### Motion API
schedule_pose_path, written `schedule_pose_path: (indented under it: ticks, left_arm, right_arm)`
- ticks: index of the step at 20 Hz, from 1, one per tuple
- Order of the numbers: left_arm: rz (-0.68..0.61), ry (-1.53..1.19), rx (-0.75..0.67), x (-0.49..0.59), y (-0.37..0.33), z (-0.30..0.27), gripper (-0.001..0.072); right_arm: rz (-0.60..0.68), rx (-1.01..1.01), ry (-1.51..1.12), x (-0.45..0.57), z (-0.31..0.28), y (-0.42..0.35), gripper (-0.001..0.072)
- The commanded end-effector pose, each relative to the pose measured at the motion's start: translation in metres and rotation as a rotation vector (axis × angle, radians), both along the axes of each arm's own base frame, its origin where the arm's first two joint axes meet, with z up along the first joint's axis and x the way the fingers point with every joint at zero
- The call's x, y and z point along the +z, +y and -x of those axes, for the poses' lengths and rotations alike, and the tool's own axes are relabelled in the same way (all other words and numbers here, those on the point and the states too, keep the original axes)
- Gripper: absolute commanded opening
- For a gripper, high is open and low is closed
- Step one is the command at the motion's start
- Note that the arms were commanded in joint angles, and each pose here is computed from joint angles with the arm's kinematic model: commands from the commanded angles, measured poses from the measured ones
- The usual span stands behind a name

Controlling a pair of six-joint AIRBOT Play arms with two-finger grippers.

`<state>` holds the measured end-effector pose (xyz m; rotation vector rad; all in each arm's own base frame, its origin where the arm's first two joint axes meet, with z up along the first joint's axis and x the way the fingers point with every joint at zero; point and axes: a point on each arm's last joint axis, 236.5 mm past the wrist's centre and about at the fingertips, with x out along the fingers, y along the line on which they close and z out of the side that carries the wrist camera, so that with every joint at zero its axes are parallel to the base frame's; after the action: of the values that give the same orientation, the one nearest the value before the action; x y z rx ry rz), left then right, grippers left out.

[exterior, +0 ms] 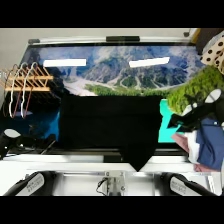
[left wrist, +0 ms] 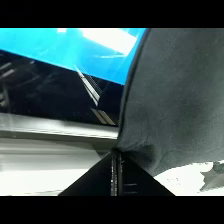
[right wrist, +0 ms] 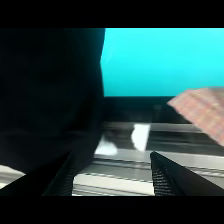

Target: Fold the shirts.

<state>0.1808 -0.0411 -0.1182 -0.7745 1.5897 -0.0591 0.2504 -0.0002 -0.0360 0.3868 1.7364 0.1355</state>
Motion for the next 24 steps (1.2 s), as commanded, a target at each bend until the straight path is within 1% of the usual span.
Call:
schedule_pose_path:
  ticks: [1, 3, 5, 9, 14, 16, 18, 19, 20, 21, 22, 24]
  left_arm:
    - [-0.02, -0.011, -0.002, -0.002, 0.004, -0.002, 0.0028]
    - [-0.019, -0.011, -0.002, -0.002, 0.004, -0.002, 0.0028]
    - [-0.02, -0.011, -0.001, -0.002, 0.004, -0.002, 0.0028]
    - [-0.019, -0.011, -0.001, -0.002, 0.004, -0.002, 0.0028]
    - [-0.019, -0.011, -0.002, -0.002, 0.004, -0.002, 0.0028]
    - [-0.02, -0.011, -0.002, -0.002, 0.004, -0.002, 0.0028]
    - [-0.02, -0.011, -0.001, -0.002, 0.004, -0.002, 0.0028]
    - [-0.02, -0.012, -0.001, -0.002, 0.004, -0.002, 0.0028]
    - [-0.02, -0.012, -0.001, -0.002, 0.004, -0.002, 0.0028]
    - [-0.02, -0.012, -0.001, -0.002, 0.004, -0.002, 0.0028]
    - [-0.022, -0.016, -0.004, -0.002, 0.005, -0.003, 0.0029]
    - [-0.031, -0.063, -0.052, 0.005, 0.008, -0.012, 0.0027]
  right_arm:
    - [-0.155, -0.032, 0.022, -0.034, 0.025, 0.044, 0.0584]
    - [-0.117, -0.012, 0.013, -0.052, 0.04, 0.049, 0.0582]
    - [-0.1, 0.044, 0.015, -0.059, 0.055, 0.055, 0.0508]
    - [-0.088, 0.09, 0.034, -0.064, 0.069, 0.063, 0.0511]
    - [-0.078, 0.056, 0.039, -0.068, 0.07, 0.063, 0.051]
    - [-0.101, 0.032, 0.057, -0.073, 0.077, 0.07, 0.0499]
    - [-0.094, 0.022, 0.07, -0.079, 0.083, 0.069, 0.0251]
    - [-0.085, 0.011, 0.053, -0.08, 0.079, 0.068, 0.0193]
    - [-0.076, -0.006, 0.022, -0.08, 0.072, 0.067, 0.0167]
    - [-0.076, -0.015, -0.004, -0.078, 0.067, 0.067, 0.0068]
    - [-0.074, -0.014, -0.024, -0.075, 0.064, 0.067, 0.0065]
    - [-0.076, 0.01, -0.068, -0.065, 0.062, 0.068, 0.0065]
